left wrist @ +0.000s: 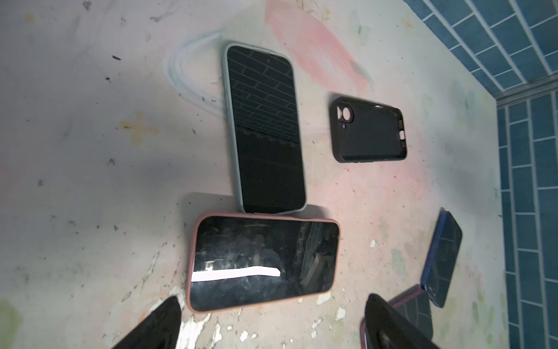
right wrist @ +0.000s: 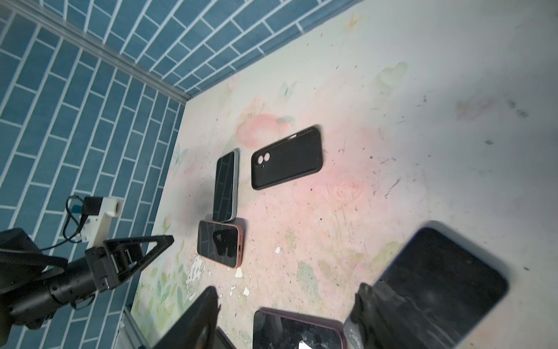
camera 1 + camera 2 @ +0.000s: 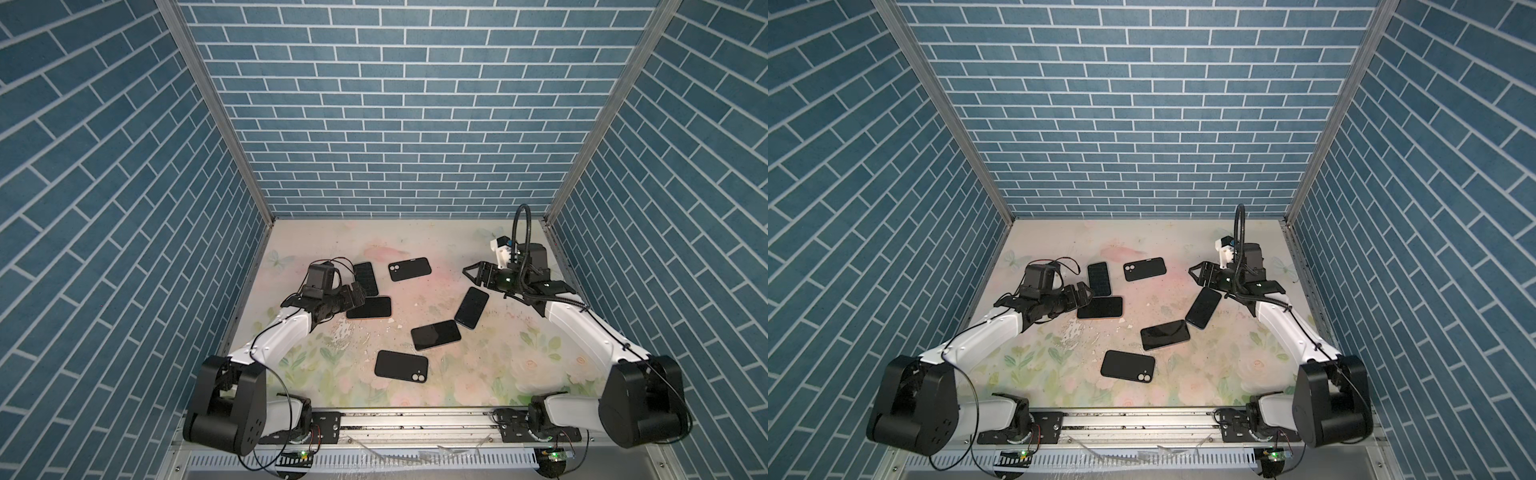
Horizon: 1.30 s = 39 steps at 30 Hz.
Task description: Put the phone into the phone case
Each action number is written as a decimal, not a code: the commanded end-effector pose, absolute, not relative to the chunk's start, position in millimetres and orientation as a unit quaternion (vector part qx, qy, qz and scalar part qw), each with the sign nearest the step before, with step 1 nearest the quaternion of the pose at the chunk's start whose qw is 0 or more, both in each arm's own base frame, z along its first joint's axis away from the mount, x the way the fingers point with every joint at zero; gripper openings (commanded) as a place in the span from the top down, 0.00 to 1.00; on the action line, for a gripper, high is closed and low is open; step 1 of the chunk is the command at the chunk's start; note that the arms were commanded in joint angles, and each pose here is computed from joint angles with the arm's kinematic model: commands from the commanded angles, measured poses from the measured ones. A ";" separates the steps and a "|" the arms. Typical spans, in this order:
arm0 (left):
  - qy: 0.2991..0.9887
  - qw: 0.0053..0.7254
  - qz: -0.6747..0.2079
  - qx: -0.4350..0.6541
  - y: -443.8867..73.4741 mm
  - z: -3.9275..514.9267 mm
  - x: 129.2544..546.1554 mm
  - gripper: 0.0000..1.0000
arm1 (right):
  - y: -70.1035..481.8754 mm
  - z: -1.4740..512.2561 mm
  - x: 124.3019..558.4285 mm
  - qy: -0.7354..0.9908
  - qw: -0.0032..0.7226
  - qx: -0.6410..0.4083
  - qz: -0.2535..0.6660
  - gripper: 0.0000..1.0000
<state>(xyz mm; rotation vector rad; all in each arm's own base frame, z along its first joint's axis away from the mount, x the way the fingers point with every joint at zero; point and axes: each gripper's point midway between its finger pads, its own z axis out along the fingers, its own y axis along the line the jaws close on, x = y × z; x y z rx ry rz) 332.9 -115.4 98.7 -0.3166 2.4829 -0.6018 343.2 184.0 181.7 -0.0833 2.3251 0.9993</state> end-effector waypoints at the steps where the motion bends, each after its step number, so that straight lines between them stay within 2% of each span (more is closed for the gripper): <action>1: 0.922 0.325 -0.172 -0.122 -103.0 101.8 360.3 0.04 | 209.7 191.5 346.2 0.861 0.285 -0.066 0.415 0.29; 8: 0.930 0.312 -0.155 -0.112 -115.4 74.3 401.9 0.04 | 228.1 179.1 345.2 0.859 0.271 -0.086 0.426 0.30; 13: 0.943 0.278 -0.153 -0.105 -130.8 51.4 416.7 0.06 | 225.8 173.8 342.7 0.861 0.272 -0.083 0.421 0.30; 19: 0.950 0.250 -0.160 -0.091 -141.9 41.0 402.6 0.08 | 220.8 172.5 344.5 0.865 0.284 -0.078 0.407 0.30; 28: 0.956 0.210 -0.179 -0.099 -149.6 18.7 360.3 0.10 | 216.9 169.5 347.4 0.870 0.290 -0.075 0.392 0.30; 34: 0.952 0.231 -0.176 -0.099 -147.0 34.1 352.6 0.11 | 216.8 169.7 349.0 0.870 0.293 -0.075 0.390 0.30; 39: 0.935 0.299 -0.172 -0.078 -144.3 94.7 371.1 0.07 | 218.2 164.1 350.7 0.875 0.278 -0.070 0.390 0.30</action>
